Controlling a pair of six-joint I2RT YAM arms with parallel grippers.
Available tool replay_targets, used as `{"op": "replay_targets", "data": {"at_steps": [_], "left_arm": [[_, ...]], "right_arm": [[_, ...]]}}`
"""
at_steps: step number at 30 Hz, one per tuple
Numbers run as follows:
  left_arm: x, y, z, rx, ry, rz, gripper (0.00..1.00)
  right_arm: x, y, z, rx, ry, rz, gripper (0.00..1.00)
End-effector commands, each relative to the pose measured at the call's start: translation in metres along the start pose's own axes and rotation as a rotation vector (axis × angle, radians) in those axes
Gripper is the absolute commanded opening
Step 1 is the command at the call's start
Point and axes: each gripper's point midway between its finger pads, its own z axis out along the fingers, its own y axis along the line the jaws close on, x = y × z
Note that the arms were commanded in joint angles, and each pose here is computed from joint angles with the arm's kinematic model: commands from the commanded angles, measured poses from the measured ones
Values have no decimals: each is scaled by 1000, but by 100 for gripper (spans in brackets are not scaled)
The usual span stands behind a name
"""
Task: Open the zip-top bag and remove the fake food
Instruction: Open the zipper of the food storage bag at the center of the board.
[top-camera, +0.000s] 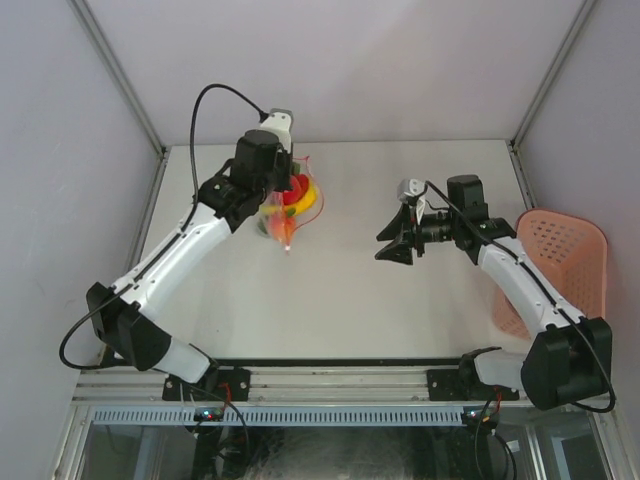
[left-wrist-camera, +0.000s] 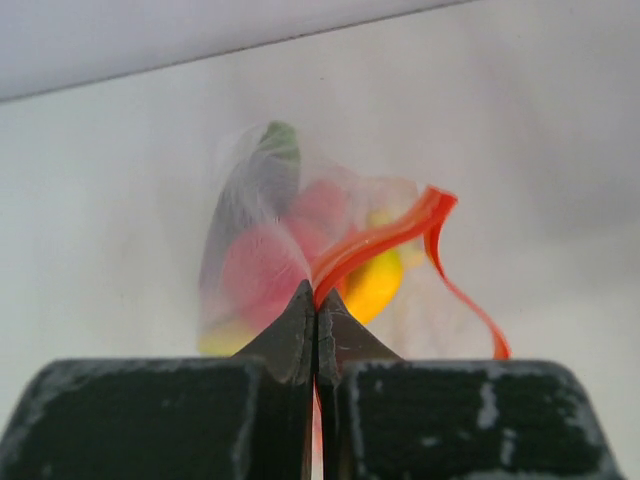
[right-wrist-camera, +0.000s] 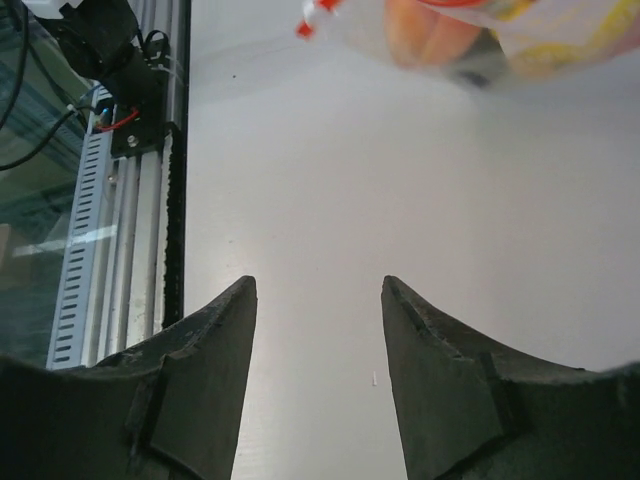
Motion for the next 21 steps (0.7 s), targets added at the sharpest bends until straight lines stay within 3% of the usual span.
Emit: {"op": "replay_targets", "data": {"at_steps": [1, 5, 11, 21], "left_arm": [[-24, -32, -12, 230, -32, 181, 0], [13, -77, 13, 424, 87, 115, 0], [50, -129, 42, 553, 198, 13, 0], [62, -176, 48, 662, 198, -110, 0]], "right_arm": [[-22, 8, 2, -50, -124, 64, 52], [-24, 9, 9, -66, -214, 117, 52], [-20, 7, 25, -35, -251, 78, 49], [10, -37, 34, 191, -218, 94, 14]]}}
